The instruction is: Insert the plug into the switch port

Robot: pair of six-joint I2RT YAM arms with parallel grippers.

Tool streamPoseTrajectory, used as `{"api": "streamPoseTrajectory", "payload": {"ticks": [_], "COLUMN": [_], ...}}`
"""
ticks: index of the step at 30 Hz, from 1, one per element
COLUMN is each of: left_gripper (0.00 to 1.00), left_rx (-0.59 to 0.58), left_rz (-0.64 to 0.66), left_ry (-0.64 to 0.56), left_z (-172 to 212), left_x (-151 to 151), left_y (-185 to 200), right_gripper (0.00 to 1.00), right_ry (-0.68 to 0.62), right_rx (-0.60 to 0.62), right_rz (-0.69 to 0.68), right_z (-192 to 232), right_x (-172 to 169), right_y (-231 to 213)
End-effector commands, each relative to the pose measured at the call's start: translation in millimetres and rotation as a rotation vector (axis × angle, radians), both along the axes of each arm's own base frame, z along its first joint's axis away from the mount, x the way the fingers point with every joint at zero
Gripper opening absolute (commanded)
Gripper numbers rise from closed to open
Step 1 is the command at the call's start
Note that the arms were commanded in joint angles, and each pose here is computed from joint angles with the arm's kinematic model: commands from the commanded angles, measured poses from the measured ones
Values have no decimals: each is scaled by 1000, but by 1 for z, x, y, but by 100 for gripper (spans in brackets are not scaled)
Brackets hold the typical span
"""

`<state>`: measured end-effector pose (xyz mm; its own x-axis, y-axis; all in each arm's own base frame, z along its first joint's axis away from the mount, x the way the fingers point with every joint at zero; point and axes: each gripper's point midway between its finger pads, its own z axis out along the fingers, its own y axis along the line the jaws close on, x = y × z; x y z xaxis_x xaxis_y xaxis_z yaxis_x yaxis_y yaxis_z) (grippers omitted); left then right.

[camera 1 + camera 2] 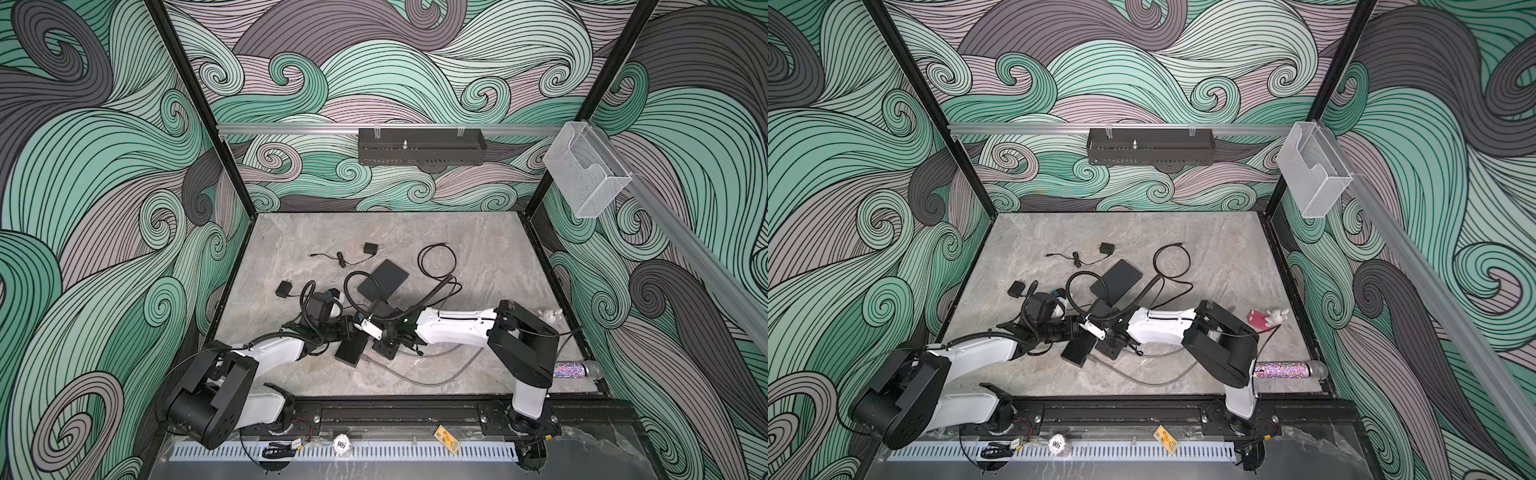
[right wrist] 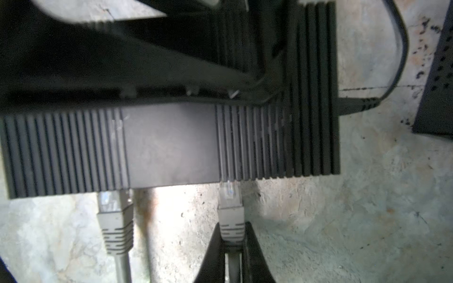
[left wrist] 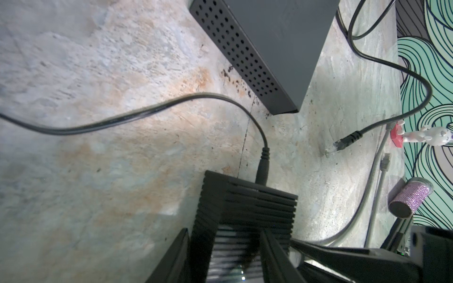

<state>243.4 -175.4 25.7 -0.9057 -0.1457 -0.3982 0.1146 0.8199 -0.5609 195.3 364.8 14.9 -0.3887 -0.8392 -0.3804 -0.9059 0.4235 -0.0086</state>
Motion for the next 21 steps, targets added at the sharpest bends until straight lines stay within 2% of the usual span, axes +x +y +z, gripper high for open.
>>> {"api": "streamPoseTrajectory", "payload": {"ticks": [1, 10, 17, 21], "left_gripper": [45, 43, 43, 43], "left_rx": [-89, -103, -119, -133], "left_rz": [-156, -192, -190, -211], "left_ry": [171, 196, 216, 216], "left_z": [-12, -21, -24, -23], "left_x": [-53, -65, -76, -81], "left_y": [-27, -39, -39, -41], "right_gripper": [0, 0, 0, 0], "right_ry": [-97, -71, -93, -80], "right_rx": [194, 277, 300, 309], "right_rz": [6, 26, -80, -86], "right_z": [24, 37, 44, 40], "right_x": [30, 41, 69, 71], "right_y": [50, 65, 64, 67]}}
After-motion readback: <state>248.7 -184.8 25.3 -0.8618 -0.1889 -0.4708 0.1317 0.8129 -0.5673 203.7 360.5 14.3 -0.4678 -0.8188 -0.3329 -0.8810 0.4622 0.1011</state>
